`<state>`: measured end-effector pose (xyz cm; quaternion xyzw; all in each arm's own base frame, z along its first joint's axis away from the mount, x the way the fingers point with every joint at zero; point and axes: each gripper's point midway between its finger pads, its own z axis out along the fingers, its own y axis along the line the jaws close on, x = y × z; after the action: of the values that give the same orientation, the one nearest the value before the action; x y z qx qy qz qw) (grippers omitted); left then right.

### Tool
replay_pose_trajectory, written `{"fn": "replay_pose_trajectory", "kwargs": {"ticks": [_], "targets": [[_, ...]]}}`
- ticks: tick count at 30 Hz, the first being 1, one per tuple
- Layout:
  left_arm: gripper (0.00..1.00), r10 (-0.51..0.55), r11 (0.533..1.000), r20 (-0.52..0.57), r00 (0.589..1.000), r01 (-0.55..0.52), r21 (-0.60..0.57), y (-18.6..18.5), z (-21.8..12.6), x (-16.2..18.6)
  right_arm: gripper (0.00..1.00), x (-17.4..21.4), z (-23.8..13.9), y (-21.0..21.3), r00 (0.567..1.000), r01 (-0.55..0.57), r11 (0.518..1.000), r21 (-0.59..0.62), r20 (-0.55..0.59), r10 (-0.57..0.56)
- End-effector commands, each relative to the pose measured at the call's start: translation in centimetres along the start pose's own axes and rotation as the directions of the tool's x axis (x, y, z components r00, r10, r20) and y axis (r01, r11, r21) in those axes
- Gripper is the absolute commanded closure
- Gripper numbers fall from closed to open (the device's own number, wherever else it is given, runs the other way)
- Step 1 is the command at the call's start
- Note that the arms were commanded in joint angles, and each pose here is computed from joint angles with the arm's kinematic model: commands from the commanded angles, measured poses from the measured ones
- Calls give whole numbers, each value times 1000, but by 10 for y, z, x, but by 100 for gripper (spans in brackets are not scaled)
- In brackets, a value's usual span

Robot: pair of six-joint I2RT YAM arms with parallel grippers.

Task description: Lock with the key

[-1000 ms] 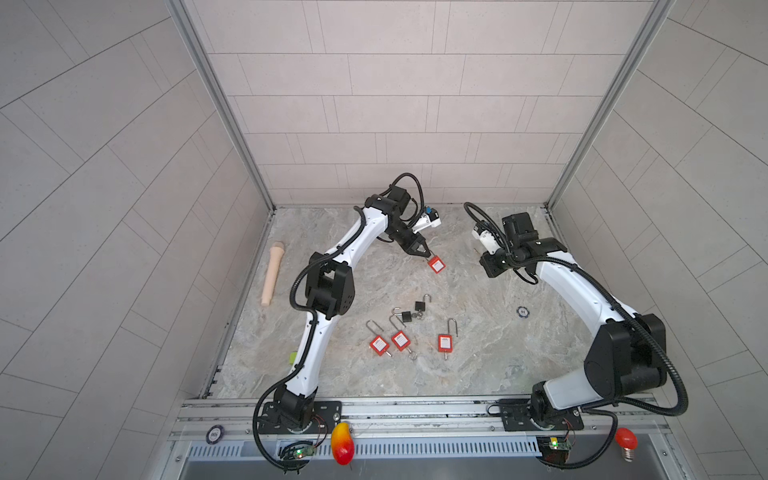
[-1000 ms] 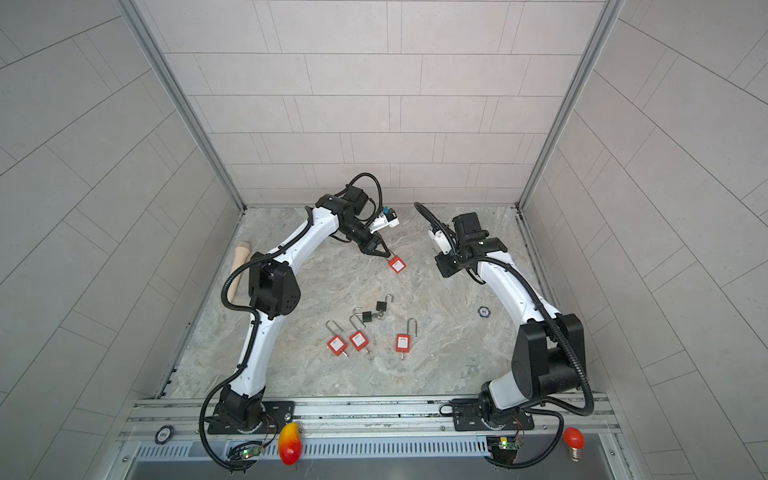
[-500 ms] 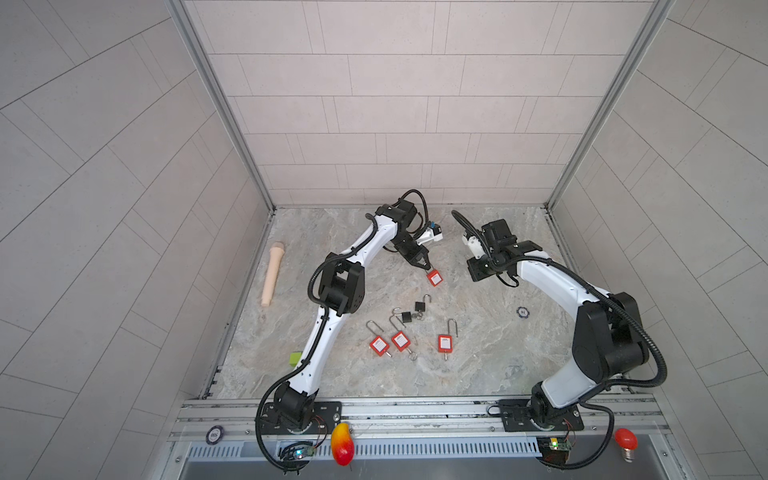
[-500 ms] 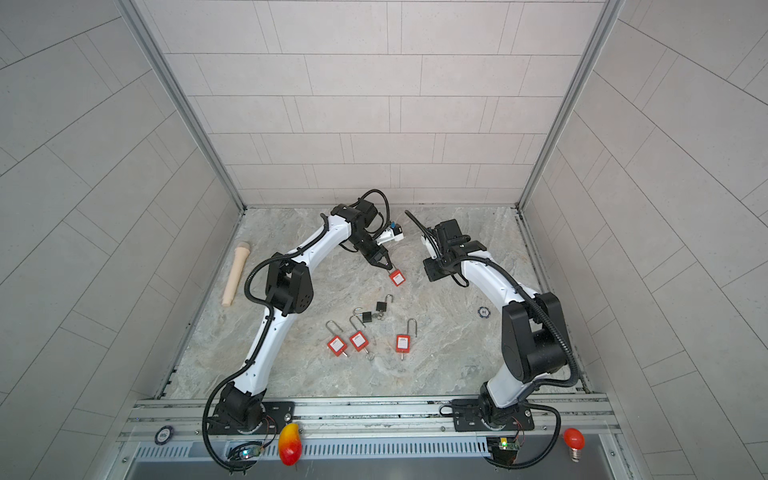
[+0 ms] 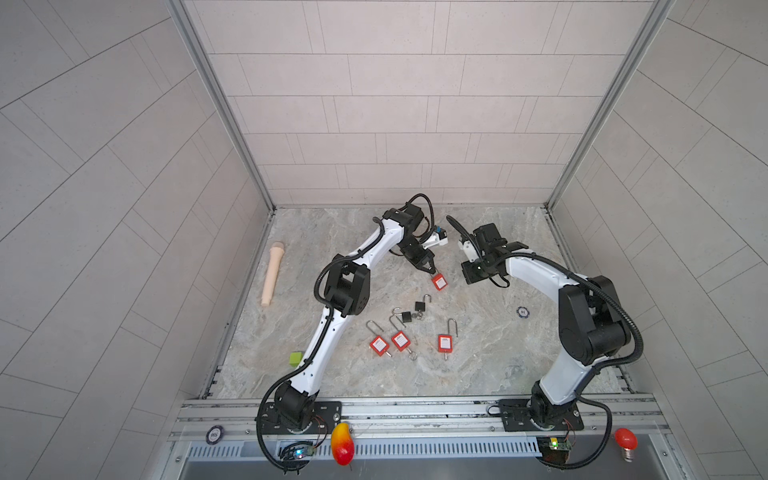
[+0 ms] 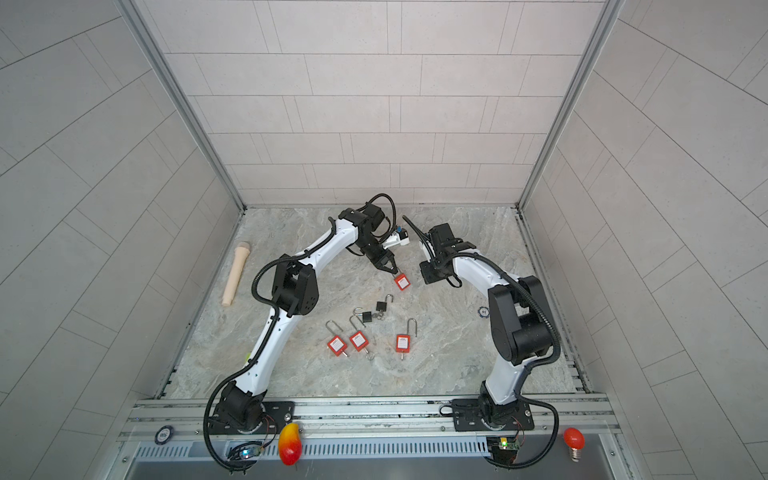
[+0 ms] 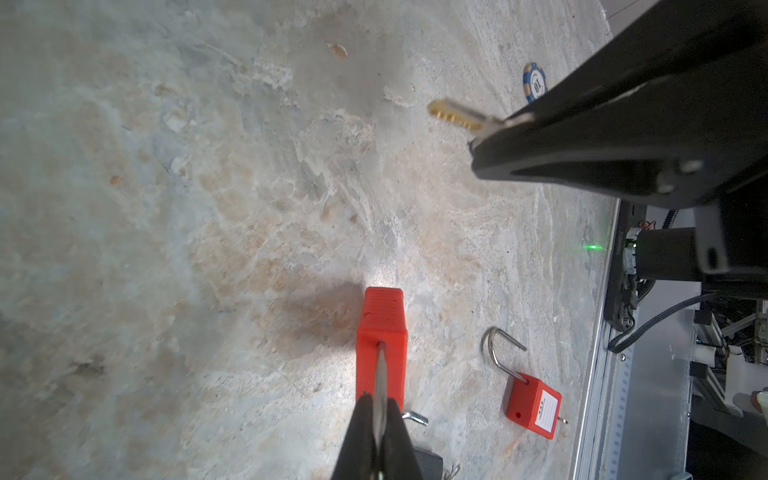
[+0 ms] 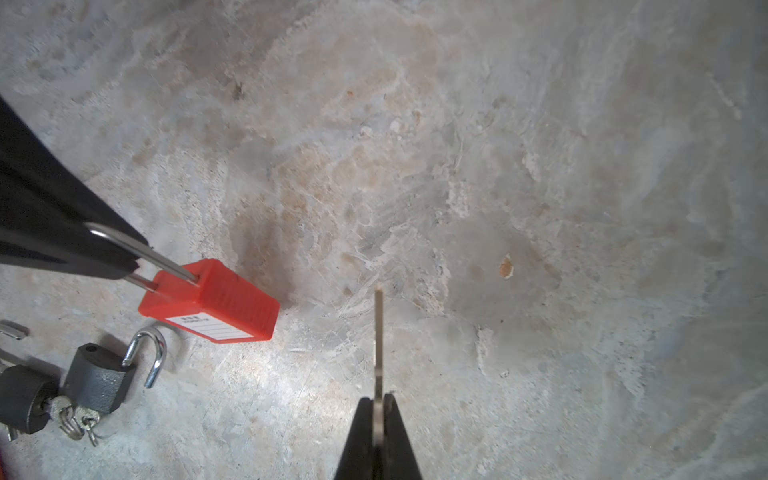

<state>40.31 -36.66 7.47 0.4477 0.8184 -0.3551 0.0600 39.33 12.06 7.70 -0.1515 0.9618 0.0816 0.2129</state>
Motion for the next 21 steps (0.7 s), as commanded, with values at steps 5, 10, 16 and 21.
{"fn": "replay_pose_trajectory", "kwargs": {"ticks": [5,10,16,21], "targets": [[85,14,997,-6,1000,-15,-75,22,20,-3,100,-7,2,1,999,-49,999,2,21,48],[77,19,994,-8,1000,-19,-111,28,24,-4,100,-3,6,2,998,-57,998,-4,12,57],[71,36,987,57,998,-26,-157,32,20,-24,100,-5,7,2,998,-60,998,0,11,60],[67,65,980,145,987,-35,-195,34,9,-47,100,-3,10,5,998,-66,998,-22,6,67]]}}
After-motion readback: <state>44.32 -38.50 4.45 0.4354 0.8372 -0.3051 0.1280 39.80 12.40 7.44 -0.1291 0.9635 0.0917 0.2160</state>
